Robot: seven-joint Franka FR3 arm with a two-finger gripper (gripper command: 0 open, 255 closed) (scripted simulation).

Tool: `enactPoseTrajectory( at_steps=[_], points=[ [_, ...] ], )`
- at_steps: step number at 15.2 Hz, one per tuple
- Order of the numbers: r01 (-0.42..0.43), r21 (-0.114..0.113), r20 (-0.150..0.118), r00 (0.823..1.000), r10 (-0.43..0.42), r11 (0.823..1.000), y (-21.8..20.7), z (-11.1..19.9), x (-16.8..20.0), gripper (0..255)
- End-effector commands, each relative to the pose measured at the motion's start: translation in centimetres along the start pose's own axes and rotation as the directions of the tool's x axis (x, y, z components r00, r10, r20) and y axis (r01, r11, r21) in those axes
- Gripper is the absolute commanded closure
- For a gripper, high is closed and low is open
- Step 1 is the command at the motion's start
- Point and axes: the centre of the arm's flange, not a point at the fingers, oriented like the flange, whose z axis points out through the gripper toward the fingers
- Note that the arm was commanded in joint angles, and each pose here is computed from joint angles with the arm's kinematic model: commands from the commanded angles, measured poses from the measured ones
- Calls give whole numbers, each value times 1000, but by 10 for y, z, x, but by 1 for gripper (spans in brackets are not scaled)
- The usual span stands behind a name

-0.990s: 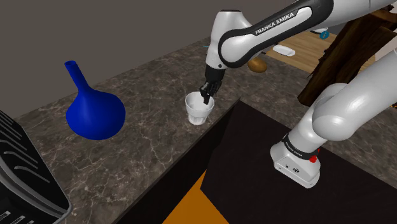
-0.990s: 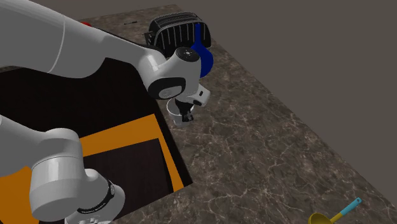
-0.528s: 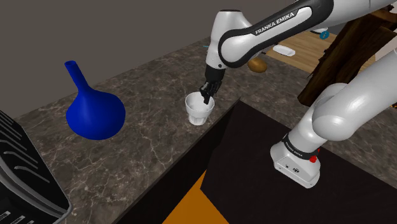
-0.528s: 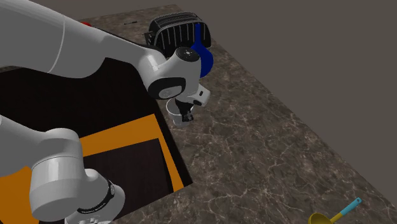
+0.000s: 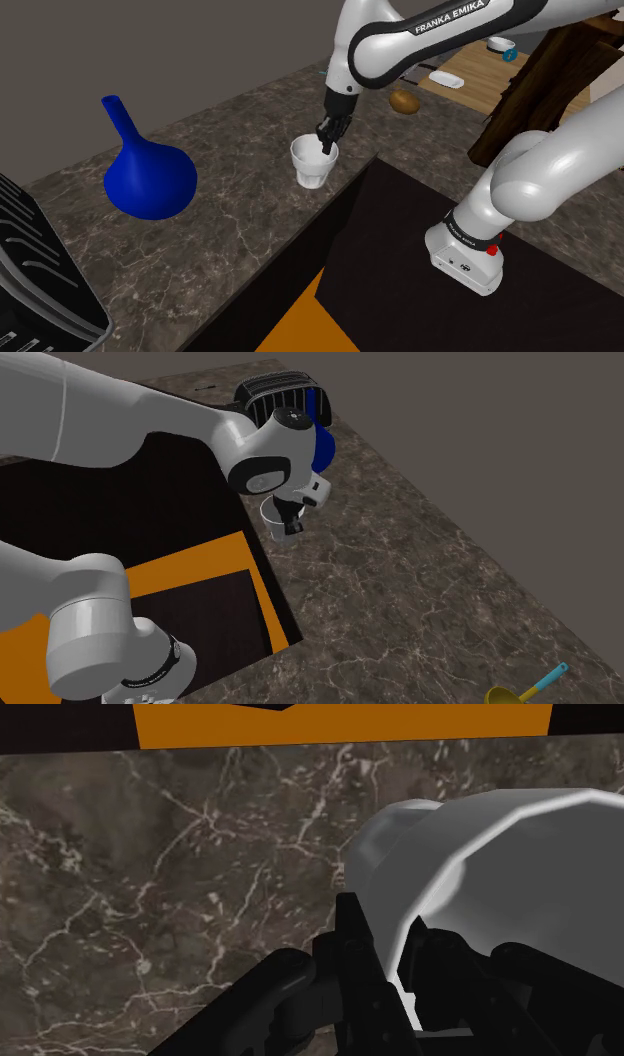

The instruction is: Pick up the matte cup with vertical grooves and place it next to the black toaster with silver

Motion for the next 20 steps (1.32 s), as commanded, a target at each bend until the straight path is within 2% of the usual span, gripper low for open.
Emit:
enactPoseTrajectory(
  at_steps=[1, 20],
  points=[
    [0, 0, 0, 1000, 0, 1000, -1, -11, 1, 255],
    [0, 0, 0, 1000, 0, 1000, -17, -110, -4, 255]
  ],
)
